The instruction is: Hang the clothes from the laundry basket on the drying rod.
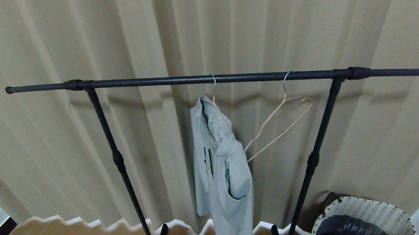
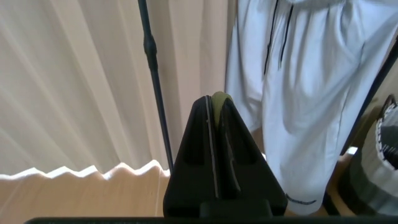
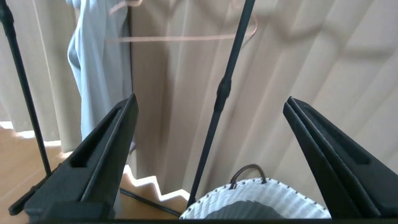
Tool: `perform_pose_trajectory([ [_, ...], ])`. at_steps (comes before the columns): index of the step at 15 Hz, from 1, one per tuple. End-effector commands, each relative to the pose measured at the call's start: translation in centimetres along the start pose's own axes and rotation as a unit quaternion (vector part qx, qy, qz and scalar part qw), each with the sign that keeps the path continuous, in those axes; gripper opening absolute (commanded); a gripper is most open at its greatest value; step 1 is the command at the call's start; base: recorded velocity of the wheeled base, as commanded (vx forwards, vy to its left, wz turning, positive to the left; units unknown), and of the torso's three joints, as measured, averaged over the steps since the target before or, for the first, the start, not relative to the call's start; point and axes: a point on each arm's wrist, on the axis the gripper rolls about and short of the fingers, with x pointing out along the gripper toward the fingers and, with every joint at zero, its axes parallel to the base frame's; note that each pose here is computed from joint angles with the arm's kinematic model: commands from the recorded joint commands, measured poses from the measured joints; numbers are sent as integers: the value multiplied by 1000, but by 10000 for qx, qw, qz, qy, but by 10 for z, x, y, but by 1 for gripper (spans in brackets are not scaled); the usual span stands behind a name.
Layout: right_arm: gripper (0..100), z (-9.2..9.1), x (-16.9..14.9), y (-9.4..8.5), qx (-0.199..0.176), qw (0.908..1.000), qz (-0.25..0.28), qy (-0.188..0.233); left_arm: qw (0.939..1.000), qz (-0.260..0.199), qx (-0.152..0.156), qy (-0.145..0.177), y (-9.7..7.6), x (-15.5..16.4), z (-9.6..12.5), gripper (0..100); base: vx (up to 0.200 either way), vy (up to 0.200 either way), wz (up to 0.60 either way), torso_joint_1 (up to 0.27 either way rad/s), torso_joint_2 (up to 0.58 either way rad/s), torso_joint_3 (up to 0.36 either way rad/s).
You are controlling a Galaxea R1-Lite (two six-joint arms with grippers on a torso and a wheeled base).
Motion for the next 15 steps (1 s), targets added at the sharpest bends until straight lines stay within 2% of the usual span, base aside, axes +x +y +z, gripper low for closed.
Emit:
perform_pose_trajectory([
  [1, 100, 0, 0, 0, -5, 10000, 7, -9, 10000, -2, -2, 11, 0, 0, 0, 0, 0, 0, 0, 246, -549, -310],
  [4, 100, 0, 0, 0, -5, 10000, 0, -8, 10000, 6, 14, 12, 0, 0, 0, 0, 0, 0, 0, 238, -562, -318],
  [6, 100, 0, 0, 0, -5, 10000, 0, -8, 10000, 13, 13, 12, 0, 0, 0, 0, 0, 200, 0, 112, -234, -142],
  [14, 100, 0, 0, 0, -12, 10000, 7, -9, 10000, 13, 6, 12, 0, 0, 0, 0, 0, 200, 0, 17, -25, -14],
  [15, 100, 0, 0, 0, -35, 10000, 7, -9, 10000, 14, -9, 5, 0, 0, 0, 0, 0, 0, 0, 0, 0, 0],
])
